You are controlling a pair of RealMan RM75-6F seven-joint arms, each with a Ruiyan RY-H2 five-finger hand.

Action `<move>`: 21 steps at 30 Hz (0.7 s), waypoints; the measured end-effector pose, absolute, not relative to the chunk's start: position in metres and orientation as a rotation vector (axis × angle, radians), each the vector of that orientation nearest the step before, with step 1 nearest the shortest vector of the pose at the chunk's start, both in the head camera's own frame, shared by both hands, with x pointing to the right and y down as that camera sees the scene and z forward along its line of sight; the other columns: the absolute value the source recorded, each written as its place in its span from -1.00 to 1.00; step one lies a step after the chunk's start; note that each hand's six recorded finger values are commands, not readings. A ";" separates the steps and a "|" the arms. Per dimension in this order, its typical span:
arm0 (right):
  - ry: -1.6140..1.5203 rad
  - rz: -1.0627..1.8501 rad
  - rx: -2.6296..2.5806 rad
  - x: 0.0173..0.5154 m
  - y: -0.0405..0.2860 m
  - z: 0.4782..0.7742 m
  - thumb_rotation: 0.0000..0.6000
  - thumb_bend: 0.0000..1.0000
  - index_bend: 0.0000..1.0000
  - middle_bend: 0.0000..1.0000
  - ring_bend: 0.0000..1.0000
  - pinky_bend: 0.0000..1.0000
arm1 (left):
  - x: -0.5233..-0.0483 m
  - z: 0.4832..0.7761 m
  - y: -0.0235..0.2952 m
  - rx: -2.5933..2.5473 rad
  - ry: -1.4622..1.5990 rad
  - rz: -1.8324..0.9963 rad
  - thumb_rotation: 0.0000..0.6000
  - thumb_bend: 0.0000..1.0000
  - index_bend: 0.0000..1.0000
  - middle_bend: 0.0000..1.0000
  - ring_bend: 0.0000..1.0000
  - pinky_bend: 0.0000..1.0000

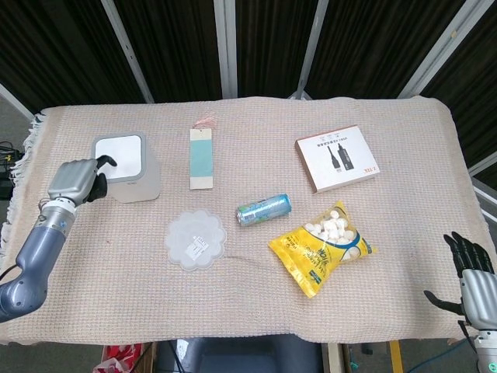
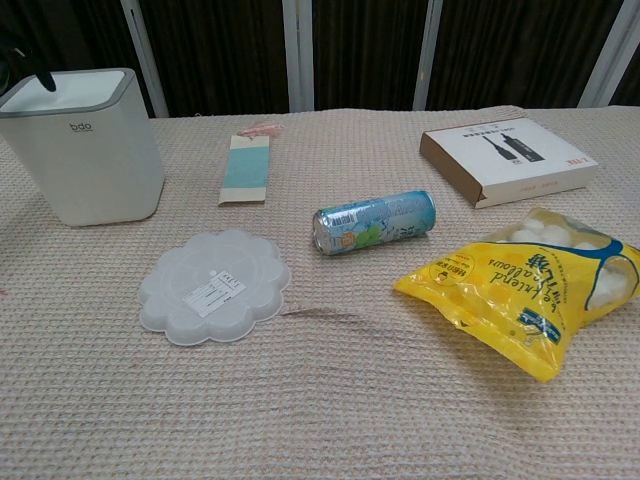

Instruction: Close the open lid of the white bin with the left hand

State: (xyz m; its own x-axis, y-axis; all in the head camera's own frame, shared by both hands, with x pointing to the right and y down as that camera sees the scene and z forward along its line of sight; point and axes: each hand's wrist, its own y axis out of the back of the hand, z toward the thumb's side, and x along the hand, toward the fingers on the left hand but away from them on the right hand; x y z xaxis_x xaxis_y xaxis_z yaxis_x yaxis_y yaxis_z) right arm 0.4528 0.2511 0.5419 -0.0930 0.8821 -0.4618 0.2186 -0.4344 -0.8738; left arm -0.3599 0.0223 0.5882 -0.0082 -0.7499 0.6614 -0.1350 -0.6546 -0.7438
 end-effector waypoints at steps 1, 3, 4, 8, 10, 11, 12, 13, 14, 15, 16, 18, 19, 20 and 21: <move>-1.205 1.569 -1.636 0.453 0.251 0.542 1.00 -0.70 -1.00 -1.00 -1.00 -1.00 | -0.359 0.585 0.021 -1.807 0.937 -1.690 1.00 0.30 -0.53 0.79 0.70 1.00; -1.205 1.568 -1.637 0.453 0.251 0.542 1.00 -0.70 -1.00 -1.00 -1.00 -1.00 | -0.356 0.575 0.018 -1.817 0.987 -1.640 1.00 0.11 -0.62 0.57 0.54 0.97; -1.204 1.569 -1.636 0.453 0.251 0.542 1.00 -0.70 -1.00 -1.00 -1.00 -1.00 | -0.356 0.571 0.017 -1.818 1.004 -1.618 1.00 0.05 -0.66 0.48 0.48 0.94; -1.201 1.574 -1.637 0.454 0.251 0.543 1.00 -0.70 -1.00 -1.00 -1.00 -1.00 | -0.358 0.551 0.023 -1.800 1.069 -1.517 1.00 -0.25 -0.93 -0.12 -0.02 0.55; -1.201 1.580 -1.635 0.455 0.252 0.543 1.00 -0.70 -1.00 -1.00 -1.00 -1.00 | -0.364 0.543 0.032 -1.796 1.112 -1.483 1.00 -0.36 -1.00 -0.55 -0.41 0.24; -1.201 1.582 -1.634 0.455 0.252 0.542 1.00 -0.70 -1.00 -1.00 -1.00 -1.00 | -0.369 0.538 0.040 -1.794 1.144 -1.465 1.00 -0.42 -1.00 -0.78 -0.67 0.02; -1.198 1.584 -1.632 0.456 0.252 0.542 1.00 -0.70 -1.00 -1.00 -1.00 -1.00 | -0.374 0.535 0.047 -1.795 1.166 -1.456 1.00 -0.47 -1.00 -0.93 -0.86 -0.20; -1.196 1.587 -1.629 0.456 0.252 0.542 1.00 -0.70 -1.00 -1.00 -1.00 -1.00 | -0.379 0.534 0.055 -1.797 1.181 -1.452 1.00 -0.50 -1.00 -0.98 -0.95 -0.34; -1.196 1.589 -1.628 0.457 0.252 0.542 1.00 -0.70 -1.00 -1.00 -1.00 -1.00 | -0.388 0.533 0.069 -1.807 1.194 -1.454 1.00 -0.52 -1.00 -1.00 -1.00 -0.49; -1.198 1.591 -1.627 0.457 0.253 0.542 1.00 -0.70 -1.00 -1.00 -1.00 -1.00 | -0.391 0.533 0.075 -1.814 1.197 -1.456 1.00 -0.54 -1.00 -1.00 -1.00 -0.58; -1.198 1.592 -1.625 0.458 0.253 0.541 1.00 -0.70 -1.00 -1.00 -1.00 -1.00 | -0.396 0.534 0.084 -1.826 1.203 -1.460 1.00 -0.55 -1.00 -1.00 -1.00 -0.63; -1.198 1.590 -1.619 0.458 0.252 0.541 1.00 -0.70 -1.00 -1.00 -1.00 -1.00 | -0.407 0.536 0.105 -1.854 1.208 -1.471 1.00 -0.59 -1.00 -1.00 -1.00 -0.77; -1.197 1.590 -1.616 0.458 0.252 0.540 1.00 -0.70 -1.00 -1.00 -1.00 -1.00 | -0.411 0.536 0.114 -1.863 1.204 -1.477 1.00 -0.61 -1.00 -1.00 -1.00 -0.83; -1.196 1.590 -1.613 0.458 0.251 0.540 1.00 -0.70 -1.00 -1.00 -1.00 -1.00 | -0.417 0.538 0.125 -1.869 1.194 -1.486 1.00 -0.64 -1.00 -1.00 -1.00 -0.91; -1.194 1.589 -1.609 0.459 0.251 0.540 1.00 -0.70 -1.00 -1.00 -1.00 -1.00 | -0.421 0.539 0.134 -1.870 1.183 -1.493 1.00 -0.67 -1.00 -1.00 -1.00 -0.95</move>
State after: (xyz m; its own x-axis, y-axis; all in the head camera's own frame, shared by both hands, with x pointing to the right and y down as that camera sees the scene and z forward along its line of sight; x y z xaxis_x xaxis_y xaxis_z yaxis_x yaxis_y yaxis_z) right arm 0.4585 0.2508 0.5402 -0.1080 0.8816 -0.4595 0.1960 -0.4343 -0.8792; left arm -0.4213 0.1335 0.5389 0.0368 -0.8414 0.5392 -0.3325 -0.5191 -0.7874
